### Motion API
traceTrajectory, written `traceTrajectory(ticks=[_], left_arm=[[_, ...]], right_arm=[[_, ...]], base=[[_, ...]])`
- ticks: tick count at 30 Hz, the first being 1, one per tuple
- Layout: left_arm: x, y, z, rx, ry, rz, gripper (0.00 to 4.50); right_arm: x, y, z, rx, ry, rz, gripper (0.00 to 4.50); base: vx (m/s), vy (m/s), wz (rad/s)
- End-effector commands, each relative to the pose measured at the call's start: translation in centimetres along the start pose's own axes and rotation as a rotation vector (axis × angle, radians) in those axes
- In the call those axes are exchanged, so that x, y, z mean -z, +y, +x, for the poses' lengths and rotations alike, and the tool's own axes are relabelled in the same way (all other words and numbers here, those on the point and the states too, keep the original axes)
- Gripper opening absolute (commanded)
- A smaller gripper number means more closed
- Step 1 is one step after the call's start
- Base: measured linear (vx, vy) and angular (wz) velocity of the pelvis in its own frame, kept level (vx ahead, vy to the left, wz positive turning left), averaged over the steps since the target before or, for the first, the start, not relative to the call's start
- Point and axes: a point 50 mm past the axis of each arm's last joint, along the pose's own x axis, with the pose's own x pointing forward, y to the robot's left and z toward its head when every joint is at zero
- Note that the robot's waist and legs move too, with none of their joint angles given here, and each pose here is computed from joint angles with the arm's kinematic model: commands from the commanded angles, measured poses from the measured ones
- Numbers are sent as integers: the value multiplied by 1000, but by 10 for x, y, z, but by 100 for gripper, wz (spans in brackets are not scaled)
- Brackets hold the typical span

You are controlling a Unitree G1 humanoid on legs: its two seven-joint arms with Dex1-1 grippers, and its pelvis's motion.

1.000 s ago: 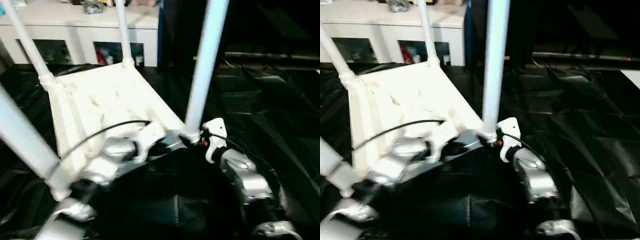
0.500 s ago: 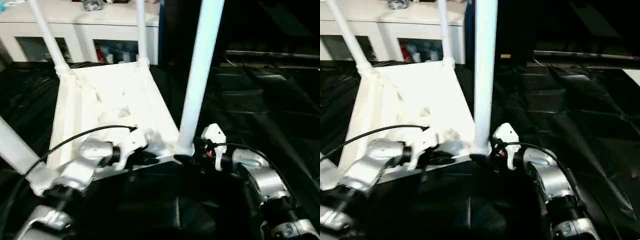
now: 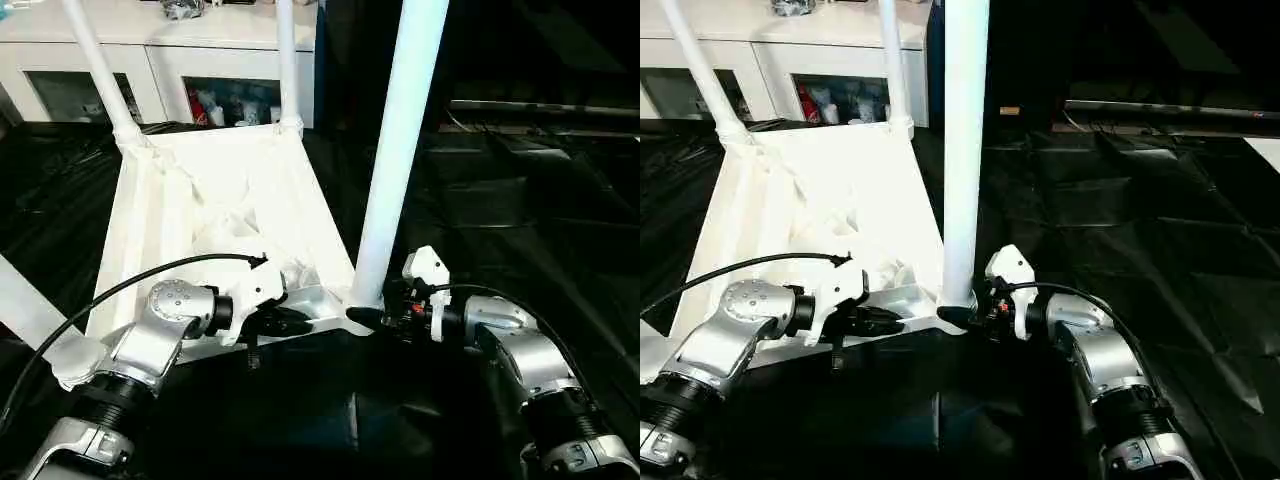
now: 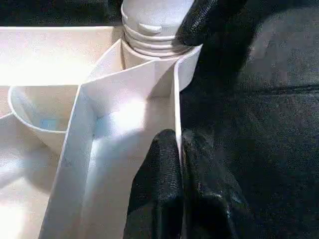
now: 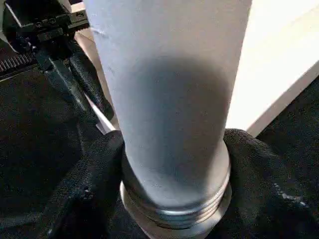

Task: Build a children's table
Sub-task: Rotate leg to tighten

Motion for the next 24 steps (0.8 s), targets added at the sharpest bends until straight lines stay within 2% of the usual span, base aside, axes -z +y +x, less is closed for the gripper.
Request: traceTrajectory(ticks=[1,2,3,4,7,9,11,16,18,19,24], left_arm=[[17,-9,13,10,36,-76,0],[17,-8,15,-10,39,-77,0],[15,-4,24,-66,41,-90,0],[15,-4,24,-66,41,-90,0],[7,2,49,-153,53,-114,0],[1,4,63,-207,63,-131,0],[-6,5,74,-253,67,-140,0],[-16,5,87,-272,58,-130,0],[-17,5,87,-257,50,-111,0],[-17,5,86,-254,49,-107,0],[-10,5,68,-187,24,-70,0]], right_arm=[[2,0,4,34,-3,10,274],[3,0,5,60,-6,17,273],[10,-3,12,198,-8,41,272],[10,-3,12,198,-8,41,272],[21,0,30,436,-35,144,272],[23,4,40,520,-53,214,272],[22,6,48,578,-58,236,272],[16,10,62,617,-35,171,272],[12,12,63,573,-68,163,272],[11,12,63,566,-78,164,328],[-1,4,45,434,-143,87,369]], base=[[0,0,0],[0,0,0],[0,0,0],[0,0,0],[0,0,0],[0,0,0],[0,0,0],[0,0,0],[0,0,0],[0,0,0],[0,0,0]])
